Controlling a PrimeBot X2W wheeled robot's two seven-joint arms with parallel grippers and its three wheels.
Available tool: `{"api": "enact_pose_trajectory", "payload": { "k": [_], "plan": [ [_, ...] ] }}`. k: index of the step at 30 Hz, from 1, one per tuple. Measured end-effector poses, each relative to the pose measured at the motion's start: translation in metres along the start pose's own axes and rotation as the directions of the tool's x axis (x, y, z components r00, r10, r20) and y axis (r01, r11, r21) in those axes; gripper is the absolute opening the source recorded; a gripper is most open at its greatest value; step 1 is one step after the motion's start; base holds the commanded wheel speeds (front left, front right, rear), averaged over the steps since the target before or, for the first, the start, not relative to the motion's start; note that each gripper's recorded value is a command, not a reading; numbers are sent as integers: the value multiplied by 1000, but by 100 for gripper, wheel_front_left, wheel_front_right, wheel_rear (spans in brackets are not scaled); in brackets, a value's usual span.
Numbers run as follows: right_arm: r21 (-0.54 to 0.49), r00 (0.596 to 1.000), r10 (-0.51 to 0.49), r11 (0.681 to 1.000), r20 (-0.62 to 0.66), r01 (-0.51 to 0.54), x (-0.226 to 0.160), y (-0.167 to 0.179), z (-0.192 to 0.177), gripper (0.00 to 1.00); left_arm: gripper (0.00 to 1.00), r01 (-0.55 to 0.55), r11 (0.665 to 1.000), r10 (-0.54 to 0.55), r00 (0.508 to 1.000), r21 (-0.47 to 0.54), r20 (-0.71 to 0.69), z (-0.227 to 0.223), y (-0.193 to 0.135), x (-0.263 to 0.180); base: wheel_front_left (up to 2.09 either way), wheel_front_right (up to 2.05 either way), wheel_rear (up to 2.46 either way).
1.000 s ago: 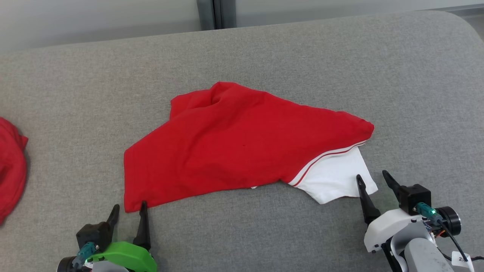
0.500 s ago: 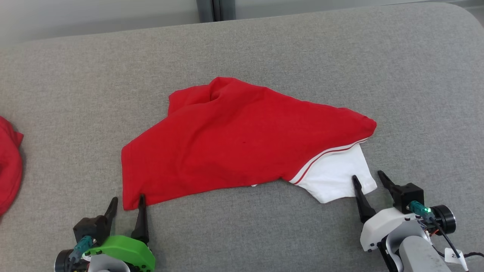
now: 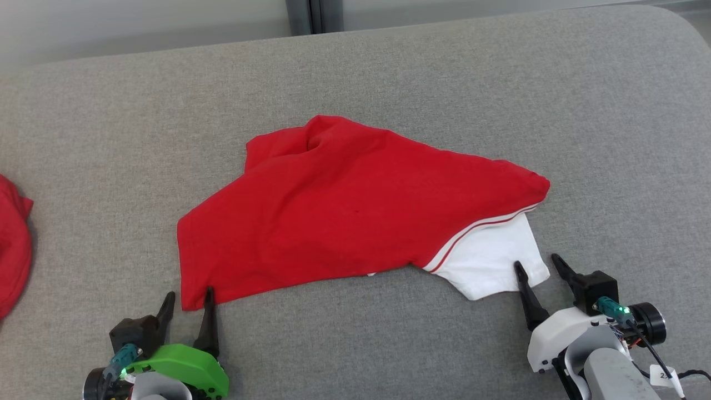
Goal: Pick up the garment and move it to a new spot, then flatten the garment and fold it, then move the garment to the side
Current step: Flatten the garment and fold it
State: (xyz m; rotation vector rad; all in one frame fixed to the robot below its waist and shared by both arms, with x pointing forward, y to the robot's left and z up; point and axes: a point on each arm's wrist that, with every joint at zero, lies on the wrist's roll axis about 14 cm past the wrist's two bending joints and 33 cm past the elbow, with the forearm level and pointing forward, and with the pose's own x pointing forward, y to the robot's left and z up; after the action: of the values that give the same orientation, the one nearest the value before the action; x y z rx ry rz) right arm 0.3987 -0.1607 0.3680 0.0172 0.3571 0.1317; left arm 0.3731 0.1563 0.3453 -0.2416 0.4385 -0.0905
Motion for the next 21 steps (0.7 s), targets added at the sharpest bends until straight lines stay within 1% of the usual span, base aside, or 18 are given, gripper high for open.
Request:
{"api": "enact_pose_trajectory", "payload": {
  "k": [1, 2, 7, 13, 17, 20, 21],
  "plan": [
    [1, 1000, 3, 1000, -4, -3, 0, 1, -1, 42, 0, 3, 1000, -3, 1000, -4, -5, -1, -1, 0, 0, 0, 0],
    [3, 1000, 5, 1000, -7, -5, -1, 2, -2, 0, 0, 7, 1000, -7, 1000, -6, -10, -2, -1, 0, 0, 0, 0],
    [32, 1000, 8, 999, -6, -8, -3, 6, -2, 0, 0, 20, 1000, -20, 1000, -9, -15, -2, -5, -1, 0, 0, 0],
    [81, 998, -26, 996, 49, 22, -14, -1, 13, 0, 0, 26, 999, -25, 999, -31, 34, 10, -10, -12, 0, 0, 0],
    [122, 980, -68, 991, 188, 45, -20, -12, 56, 0, 0, 55, 998, -53, 991, -14, 125, 35, -19, -19, 0, 0, 0],
    [151, 945, -91, 988, 315, 44, -27, -19, 99, 0, 0, 90, 996, -89, 969, 7, 231, 70, -30, -24, 0, 0, 0],
    [157, 924, -95, 987, 370, 39, -30, -20, 118, 0, 0, 101, 995, -101, 958, 15, 270, 83, -34, -26, 0, 0, 0]
  ]
}}
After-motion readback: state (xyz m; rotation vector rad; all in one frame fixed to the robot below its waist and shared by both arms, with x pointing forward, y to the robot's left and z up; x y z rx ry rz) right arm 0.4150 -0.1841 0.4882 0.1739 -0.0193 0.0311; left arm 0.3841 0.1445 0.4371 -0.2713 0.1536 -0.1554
